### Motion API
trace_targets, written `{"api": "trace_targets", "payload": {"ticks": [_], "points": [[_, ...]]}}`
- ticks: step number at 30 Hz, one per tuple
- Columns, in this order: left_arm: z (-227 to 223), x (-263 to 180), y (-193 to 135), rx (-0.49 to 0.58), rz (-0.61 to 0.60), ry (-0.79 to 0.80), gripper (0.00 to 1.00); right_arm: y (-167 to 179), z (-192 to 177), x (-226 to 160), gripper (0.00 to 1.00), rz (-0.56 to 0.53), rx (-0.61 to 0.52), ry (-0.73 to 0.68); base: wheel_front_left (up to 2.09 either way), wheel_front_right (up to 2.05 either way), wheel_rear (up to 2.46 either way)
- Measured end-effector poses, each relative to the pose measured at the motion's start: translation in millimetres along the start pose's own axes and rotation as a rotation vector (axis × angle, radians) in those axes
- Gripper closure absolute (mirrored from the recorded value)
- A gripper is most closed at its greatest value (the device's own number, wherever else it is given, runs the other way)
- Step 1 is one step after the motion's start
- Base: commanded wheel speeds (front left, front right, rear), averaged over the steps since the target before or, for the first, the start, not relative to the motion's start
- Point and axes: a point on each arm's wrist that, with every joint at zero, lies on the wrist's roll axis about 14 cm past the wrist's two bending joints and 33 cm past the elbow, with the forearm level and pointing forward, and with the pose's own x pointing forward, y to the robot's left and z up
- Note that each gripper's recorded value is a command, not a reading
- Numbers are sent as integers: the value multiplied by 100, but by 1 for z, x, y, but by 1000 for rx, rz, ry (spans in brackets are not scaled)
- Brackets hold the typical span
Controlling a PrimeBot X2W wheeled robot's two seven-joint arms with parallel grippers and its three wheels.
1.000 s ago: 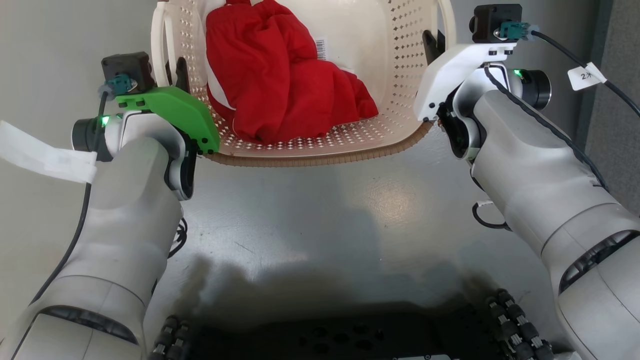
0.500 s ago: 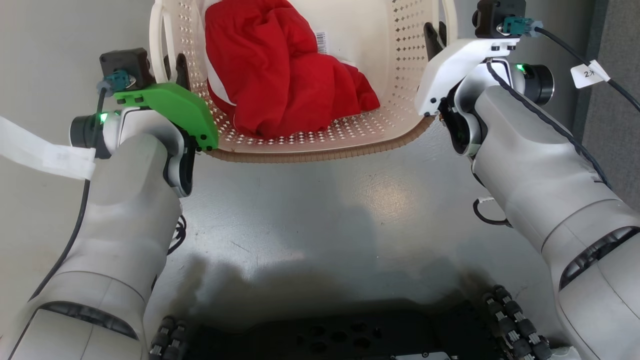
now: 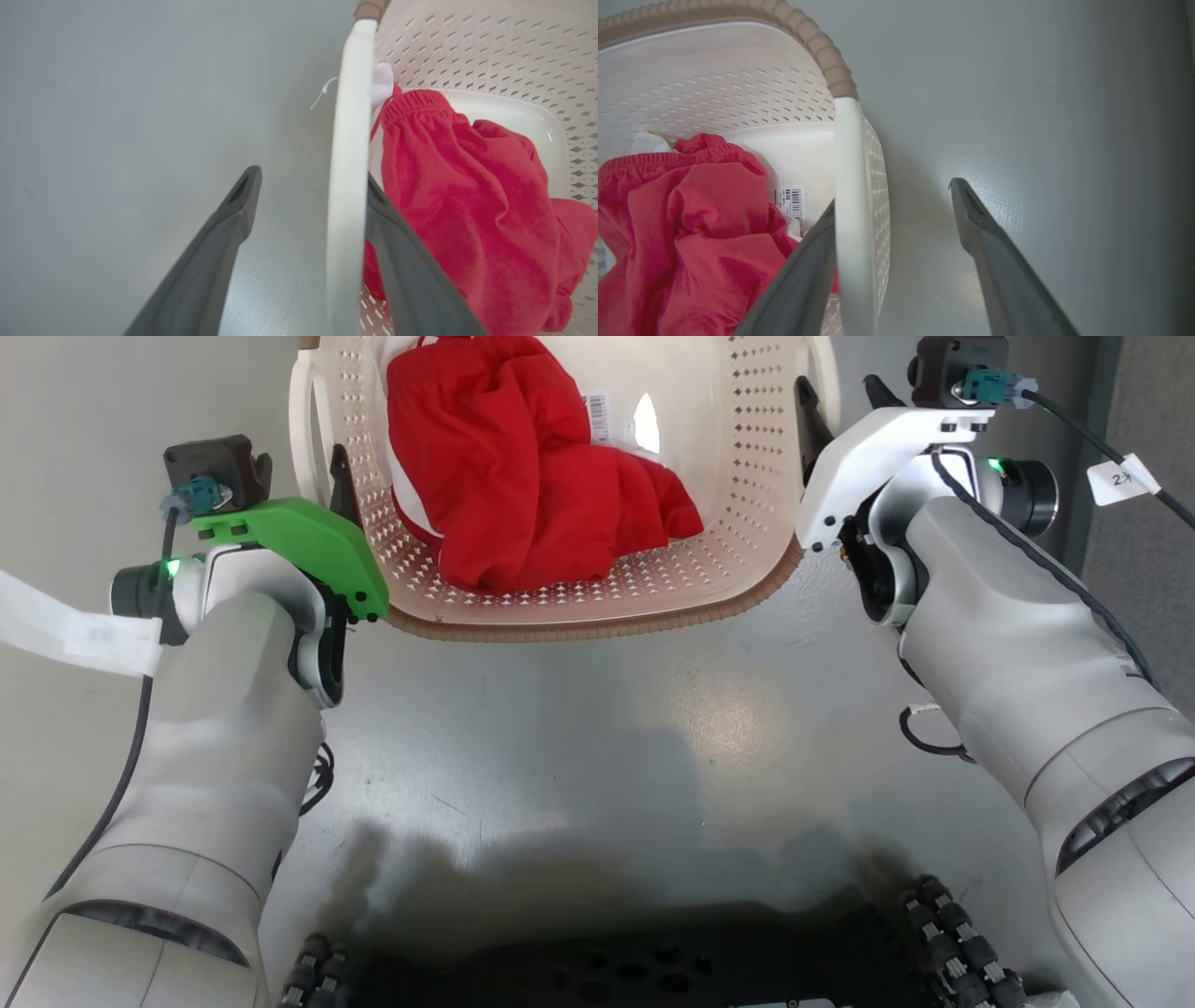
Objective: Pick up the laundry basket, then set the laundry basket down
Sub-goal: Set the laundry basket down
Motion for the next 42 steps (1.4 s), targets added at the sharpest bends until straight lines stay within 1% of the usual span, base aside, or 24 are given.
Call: {"api": "trace_targets", "payload": {"ticks": [6,14,20,24,28,30,34,38,42], "points": [[13,-6,0,2,5,-25,0,0,14,-7,0,-3,-6,-35,0,0,0],[39,-16,-9,-6,-10,-86,0,-1,32,-22,0,-8,-17,-79,0,0,0],[64,-29,-13,-8,-23,-154,0,1,43,-38,0,-1,-22,-115,0,0,0],[83,-42,-15,16,-34,-211,0,4,62,-50,0,3,-28,-165,0,0,0],[107,-58,-22,13,-55,-286,0,8,74,-66,0,14,-33,-202,0,0,0],[120,-68,-24,11,-62,-328,0,13,89,-74,0,26,-38,-243,0,0,0],[143,-90,-30,30,-78,-413,0,29,133,-96,0,71,-43,-367,0,0,0],[163,-115,-30,26,-79,-494,0,34,172,-123,0,90,-56,-488,0,0,0],[178,-141,-33,44,-86,-573,0,38,185,-150,0,103,-50,-560,0,0,0]]}}
